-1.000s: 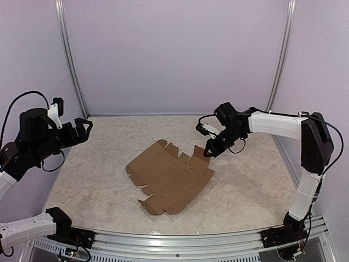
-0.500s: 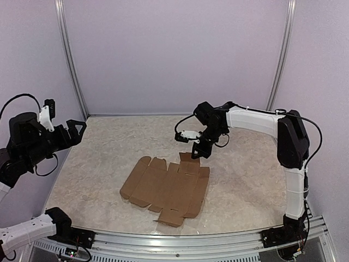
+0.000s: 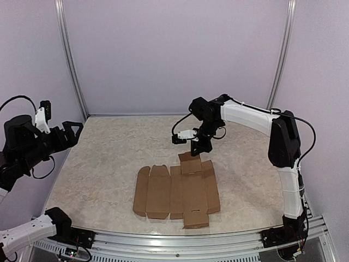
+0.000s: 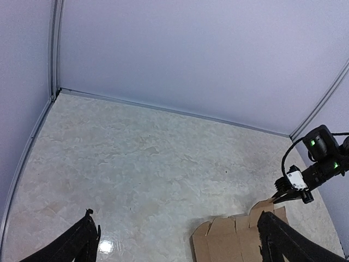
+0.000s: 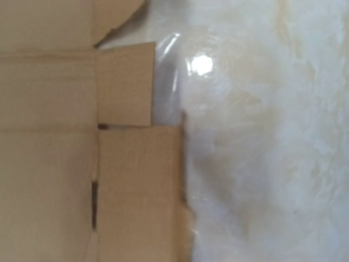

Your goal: Fold the paper box

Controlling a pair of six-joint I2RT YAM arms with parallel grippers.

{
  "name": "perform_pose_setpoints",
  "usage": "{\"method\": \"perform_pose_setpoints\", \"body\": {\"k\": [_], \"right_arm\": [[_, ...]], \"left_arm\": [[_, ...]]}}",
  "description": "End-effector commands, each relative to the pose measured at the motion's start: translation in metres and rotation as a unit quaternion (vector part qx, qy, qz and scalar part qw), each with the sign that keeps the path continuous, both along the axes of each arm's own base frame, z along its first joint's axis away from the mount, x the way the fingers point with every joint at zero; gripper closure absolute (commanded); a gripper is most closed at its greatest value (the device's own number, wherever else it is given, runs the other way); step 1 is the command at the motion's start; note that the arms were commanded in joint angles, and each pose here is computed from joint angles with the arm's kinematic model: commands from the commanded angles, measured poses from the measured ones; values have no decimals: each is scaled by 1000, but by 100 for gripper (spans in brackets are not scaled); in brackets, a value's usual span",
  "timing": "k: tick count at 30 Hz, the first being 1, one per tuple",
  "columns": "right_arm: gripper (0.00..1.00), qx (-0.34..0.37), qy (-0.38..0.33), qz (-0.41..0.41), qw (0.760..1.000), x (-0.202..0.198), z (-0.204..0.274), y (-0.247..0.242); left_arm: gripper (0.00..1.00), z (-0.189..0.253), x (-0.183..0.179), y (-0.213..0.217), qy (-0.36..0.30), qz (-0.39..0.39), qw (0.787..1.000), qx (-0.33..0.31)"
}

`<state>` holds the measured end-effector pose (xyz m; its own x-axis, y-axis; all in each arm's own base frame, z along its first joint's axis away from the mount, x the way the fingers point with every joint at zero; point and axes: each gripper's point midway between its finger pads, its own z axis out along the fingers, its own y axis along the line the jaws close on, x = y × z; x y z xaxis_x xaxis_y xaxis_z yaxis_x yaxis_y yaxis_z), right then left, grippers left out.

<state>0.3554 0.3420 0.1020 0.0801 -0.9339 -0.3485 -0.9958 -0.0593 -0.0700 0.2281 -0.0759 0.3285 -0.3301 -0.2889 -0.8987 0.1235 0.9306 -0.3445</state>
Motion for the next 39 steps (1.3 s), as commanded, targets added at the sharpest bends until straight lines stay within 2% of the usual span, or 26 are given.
{"method": "perform_pose_setpoints", "body": {"k": [1,4,6,7,8,9,13,17,20,22,23,28,32,35,39], "right_arm": [[79,18,-23,4,1000,-3,16,5],[59,46,-46,-31,997,2,31,6],[52,61,-61,-59,995,4,40,2],[37,71,-67,-77,992,4,48,-1],[6,81,-72,-95,990,6,55,-4],[1,89,-75,-113,987,5,60,-7],[0,138,-101,-181,969,-3,79,-23],[0,200,-130,-264,935,-9,106,-44],[0,220,-161,-382,883,2,118,-79],[0,209,-162,-494,828,8,112,-112],[0,200,-151,-525,813,8,105,-125],[0,227,-6,-543,809,-21,64,-125],[0,247,37,-558,791,-41,47,-127],[1,262,86,-550,788,-60,39,-120],[6,277,156,-541,778,-82,32,-109]], "left_arm": [[1,-11,-1,-2,13,-9,1000,14],[1,-12,0,-5,15,-13,1000,16],[1,-12,1,-6,15,-15,1000,15],[1,-13,1,-6,16,-16,1000,15],[1,-13,2,-7,15,-17,1000,14],[1,-14,2,-8,16,-19,1000,14],[1,-20,4,-11,21,-23,999,16],[1,-23,8,-14,22,-26,999,19],[1,-22,12,-16,21,-28,999,22],[1,-21,14,-17,19,-27,999,24],[1,-21,15,-17,18,-26,999,25],[1,-20,22,-23,15,-33,999,23],[1,-27,27,-30,23,-41,999,23],[1,-33,30,-30,31,-38,998,27],[1,-37,34,-35,38,-43,998,24]]}}
